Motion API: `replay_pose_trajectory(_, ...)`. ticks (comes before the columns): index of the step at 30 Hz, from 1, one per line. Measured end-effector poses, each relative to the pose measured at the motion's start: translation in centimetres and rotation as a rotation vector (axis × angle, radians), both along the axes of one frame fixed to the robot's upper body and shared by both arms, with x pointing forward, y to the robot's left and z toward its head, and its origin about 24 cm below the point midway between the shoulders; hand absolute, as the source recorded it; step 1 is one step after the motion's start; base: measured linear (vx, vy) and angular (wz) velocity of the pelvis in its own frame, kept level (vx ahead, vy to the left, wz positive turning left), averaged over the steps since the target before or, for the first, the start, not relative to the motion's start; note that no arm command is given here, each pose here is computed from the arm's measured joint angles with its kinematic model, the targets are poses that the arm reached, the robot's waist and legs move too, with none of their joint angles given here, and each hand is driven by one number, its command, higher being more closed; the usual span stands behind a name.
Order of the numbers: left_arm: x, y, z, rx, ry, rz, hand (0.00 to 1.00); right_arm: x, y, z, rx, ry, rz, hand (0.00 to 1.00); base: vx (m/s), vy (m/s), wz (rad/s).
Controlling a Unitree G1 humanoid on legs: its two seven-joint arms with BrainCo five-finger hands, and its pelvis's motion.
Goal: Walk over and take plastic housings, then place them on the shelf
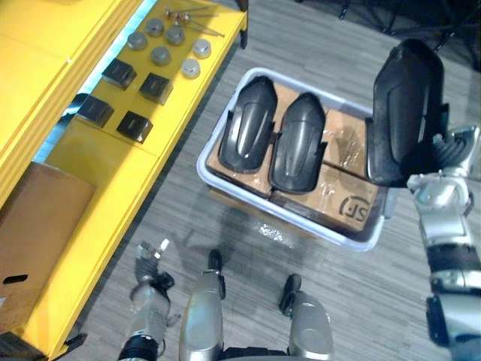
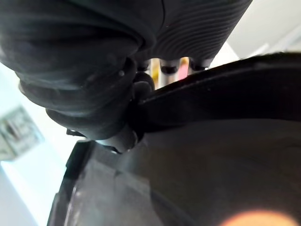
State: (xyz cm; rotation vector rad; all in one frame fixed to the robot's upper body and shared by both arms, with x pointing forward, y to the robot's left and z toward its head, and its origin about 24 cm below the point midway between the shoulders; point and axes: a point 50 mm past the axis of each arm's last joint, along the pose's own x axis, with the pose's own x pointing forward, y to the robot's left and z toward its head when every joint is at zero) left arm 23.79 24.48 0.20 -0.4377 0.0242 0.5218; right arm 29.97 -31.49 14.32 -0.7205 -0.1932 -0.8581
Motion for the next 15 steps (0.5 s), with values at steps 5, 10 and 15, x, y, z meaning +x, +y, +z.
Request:
replay_pose_trajectory(5, 2.2, -3.7, 4.0, 0.018, -0.158, -0.218, 0.00, -0.6, 2.5, -0.6, -0.073, -0.056, 0.076, 1.00, 0.14, -0.010, -0.08)
replay_pose_trajectory(10, 3.9, -8.4, 5.5, 0.114, -0.188, -0.526, 0.00, 0.0, 5.5, 0.4, -0.164, -0.134, 0.226, 1.00, 0.07, 0.009, -0.23)
replay_pose_trajectory(15, 5.3, -12.5, 7.1, 0.147, -0.224, -0.816, 0.00, 0.8, 9.4, 1.3, -0.223, -0.226, 0.416, 1.00, -0.01, 0.025, -0.33)
